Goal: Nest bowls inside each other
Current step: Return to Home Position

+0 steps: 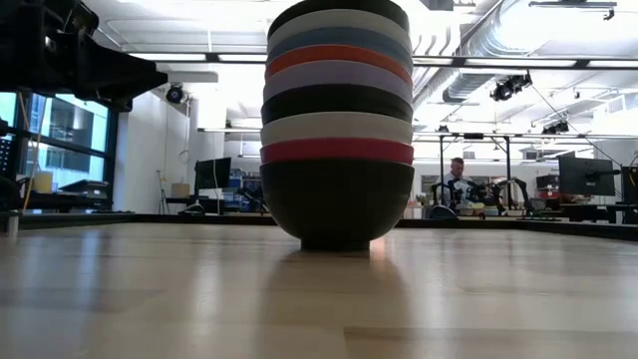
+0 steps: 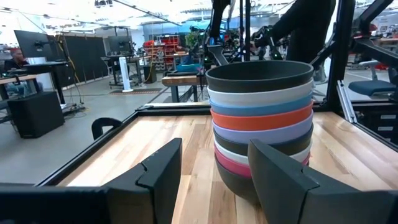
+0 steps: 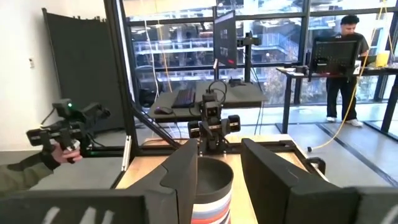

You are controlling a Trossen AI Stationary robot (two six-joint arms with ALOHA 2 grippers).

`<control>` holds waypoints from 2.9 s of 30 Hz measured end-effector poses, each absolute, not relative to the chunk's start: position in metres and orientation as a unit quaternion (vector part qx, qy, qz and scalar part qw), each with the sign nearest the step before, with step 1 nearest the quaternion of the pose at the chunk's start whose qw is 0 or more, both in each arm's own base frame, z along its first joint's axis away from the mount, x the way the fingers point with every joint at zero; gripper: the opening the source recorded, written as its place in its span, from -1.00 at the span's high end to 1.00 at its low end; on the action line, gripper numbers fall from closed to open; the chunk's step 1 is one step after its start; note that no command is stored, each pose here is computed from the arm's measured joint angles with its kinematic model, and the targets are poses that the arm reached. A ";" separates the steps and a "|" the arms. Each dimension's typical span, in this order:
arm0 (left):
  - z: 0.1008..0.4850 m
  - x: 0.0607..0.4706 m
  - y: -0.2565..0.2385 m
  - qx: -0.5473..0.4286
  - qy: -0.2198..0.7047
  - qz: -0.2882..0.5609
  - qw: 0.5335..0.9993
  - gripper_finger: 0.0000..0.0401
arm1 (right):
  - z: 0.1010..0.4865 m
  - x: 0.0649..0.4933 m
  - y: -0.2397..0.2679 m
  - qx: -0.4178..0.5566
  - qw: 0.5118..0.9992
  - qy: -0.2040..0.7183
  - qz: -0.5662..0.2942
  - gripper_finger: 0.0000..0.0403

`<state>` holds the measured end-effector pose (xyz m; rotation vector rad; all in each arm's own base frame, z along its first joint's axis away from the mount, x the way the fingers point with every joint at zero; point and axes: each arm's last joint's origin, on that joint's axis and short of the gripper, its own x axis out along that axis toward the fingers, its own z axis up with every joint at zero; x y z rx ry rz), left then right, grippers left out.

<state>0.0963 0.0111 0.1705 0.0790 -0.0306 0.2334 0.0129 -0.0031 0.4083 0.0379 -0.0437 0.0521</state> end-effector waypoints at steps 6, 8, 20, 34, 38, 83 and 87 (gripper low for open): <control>0.171 0.096 0.011 0.039 -0.015 0.116 0.992 0.14 | 0.384 0.043 0.006 0.005 0.999 -0.028 0.026 0.43; 0.171 0.096 0.011 0.039 -0.015 0.116 0.992 0.14 | 0.375 0.053 0.008 -0.008 0.999 -0.038 0.023 0.43; 0.171 0.096 0.011 0.039 -0.015 0.116 0.992 0.14 | 0.303 0.101 0.024 -0.127 0.970 -0.204 0.023 0.43; 0.171 0.096 0.011 0.039 -0.015 0.116 0.992 0.14 | 0.262 0.104 0.024 -0.075 0.962 -0.263 0.002 0.43; 0.170 0.096 0.011 0.039 -0.015 0.117 0.992 0.14 | 0.247 0.106 0.023 -0.038 0.968 -0.249 -0.009 0.43; 0.171 0.096 0.011 0.027 -0.017 0.116 0.993 0.14 | 0.191 0.120 -0.013 -0.124 0.978 -0.105 -0.130 0.43; 0.171 0.096 0.011 0.027 -0.017 0.116 0.993 0.14 | 0.188 0.121 -0.016 -0.111 0.984 -0.089 -0.107 0.43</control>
